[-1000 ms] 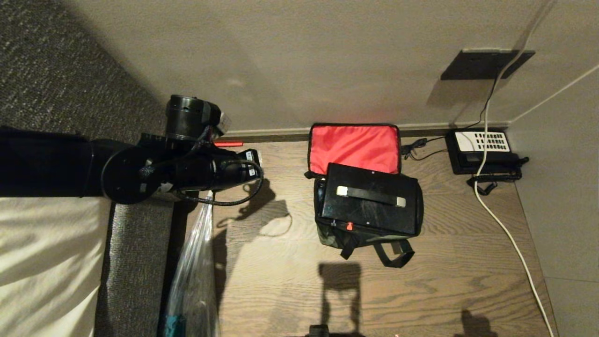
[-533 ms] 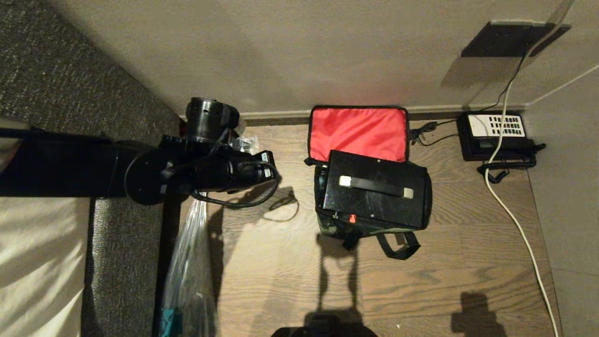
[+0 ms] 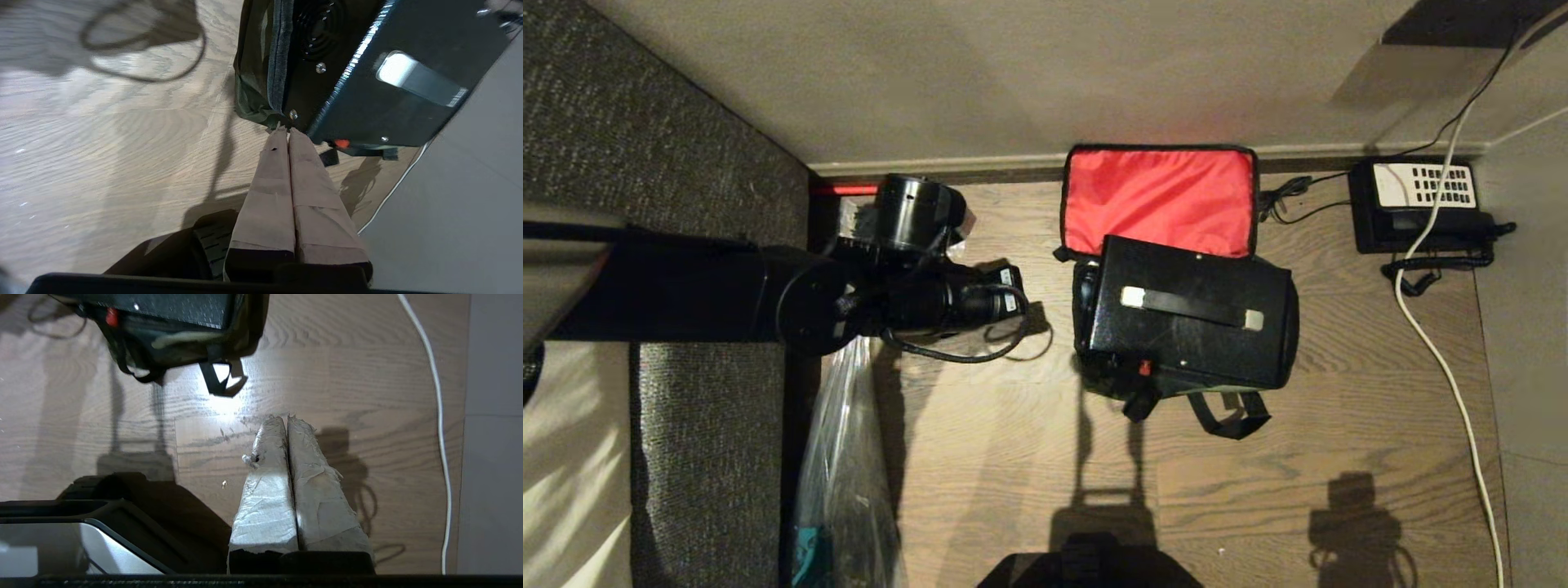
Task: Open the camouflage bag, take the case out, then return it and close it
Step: Close the top of the storage box
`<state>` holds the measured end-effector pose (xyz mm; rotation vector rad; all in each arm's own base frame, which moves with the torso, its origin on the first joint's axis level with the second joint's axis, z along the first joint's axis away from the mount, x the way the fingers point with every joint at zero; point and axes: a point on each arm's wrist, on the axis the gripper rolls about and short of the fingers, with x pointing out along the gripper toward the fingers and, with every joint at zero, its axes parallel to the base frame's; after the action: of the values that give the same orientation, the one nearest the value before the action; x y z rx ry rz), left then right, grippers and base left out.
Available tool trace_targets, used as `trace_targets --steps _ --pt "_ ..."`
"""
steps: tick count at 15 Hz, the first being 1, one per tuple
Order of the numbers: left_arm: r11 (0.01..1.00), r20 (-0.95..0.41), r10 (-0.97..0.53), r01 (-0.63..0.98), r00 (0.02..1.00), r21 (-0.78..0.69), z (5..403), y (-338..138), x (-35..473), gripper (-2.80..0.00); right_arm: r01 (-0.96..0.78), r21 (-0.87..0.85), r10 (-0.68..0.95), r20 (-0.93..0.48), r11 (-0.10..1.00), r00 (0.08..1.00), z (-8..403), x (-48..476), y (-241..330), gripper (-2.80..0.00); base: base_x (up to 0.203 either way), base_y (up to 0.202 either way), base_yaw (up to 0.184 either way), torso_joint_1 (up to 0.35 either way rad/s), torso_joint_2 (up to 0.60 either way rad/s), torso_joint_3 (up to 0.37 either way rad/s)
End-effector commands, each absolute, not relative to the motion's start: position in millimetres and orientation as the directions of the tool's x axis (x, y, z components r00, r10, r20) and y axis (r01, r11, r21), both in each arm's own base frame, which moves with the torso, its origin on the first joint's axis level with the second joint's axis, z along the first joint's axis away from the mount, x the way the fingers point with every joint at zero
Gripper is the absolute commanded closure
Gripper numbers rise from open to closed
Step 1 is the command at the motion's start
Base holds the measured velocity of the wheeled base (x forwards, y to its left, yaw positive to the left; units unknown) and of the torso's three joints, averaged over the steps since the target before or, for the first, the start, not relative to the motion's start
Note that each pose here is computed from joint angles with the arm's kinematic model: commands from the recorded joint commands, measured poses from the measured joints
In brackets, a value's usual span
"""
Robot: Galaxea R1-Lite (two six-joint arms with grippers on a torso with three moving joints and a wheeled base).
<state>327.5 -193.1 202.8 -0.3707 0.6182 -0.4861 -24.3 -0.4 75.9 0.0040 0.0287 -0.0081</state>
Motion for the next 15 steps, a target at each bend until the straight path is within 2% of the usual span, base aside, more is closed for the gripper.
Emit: trace_targets --steps 1,4,9,12,15 --pt "0.826 -0.476 -0.538 0.321 0.696 -0.464 191.8 -204.2 335.3 0.0 0.008 0.005 -0.008 -0.004 1.0 1.0 75.2 -26.2 -0.4 0.0 0.0 0.0 0.0 0.002 0.0 -0.189" --pt "0.828 -0.483 -0.535 0.316 0.694 -0.463 179.5 -214.0 350.9 0.0 0.008 0.005 -0.008 -0.005 1.0 1.0 75.3 -26.2 -0.4 0.0 0.0 0.0 0.0 0.003 0.01 -0.069" --pt "0.798 -0.389 -0.566 0.366 0.727 -0.478 181.2 -244.4 392.9 0.0 0.008 0.005 -0.008 -0.005 1.0 1.0 75.3 -26.2 -0.4 0.0 0.0 0.0 0.0 0.0 0.0 -0.006" --pt "0.765 -0.371 -0.584 0.336 0.722 -0.549 177.6 -260.8 398.3 0.0 0.008 0.005 -0.008 -0.004 1.0 1.0 75.1 -26.1 -0.4 0.0 0.0 0.0 0.0 0.0 0.0 0.0" --pt "0.807 -0.402 -0.547 0.334 0.734 -0.487 164.7 -261.3 402.3 0.0 0.008 0.005 -0.008 -0.005 1.0 1.0 75.1 -26.1 -0.4 0.0 0.0 0.0 0.0 0.0 0.0 0.0"
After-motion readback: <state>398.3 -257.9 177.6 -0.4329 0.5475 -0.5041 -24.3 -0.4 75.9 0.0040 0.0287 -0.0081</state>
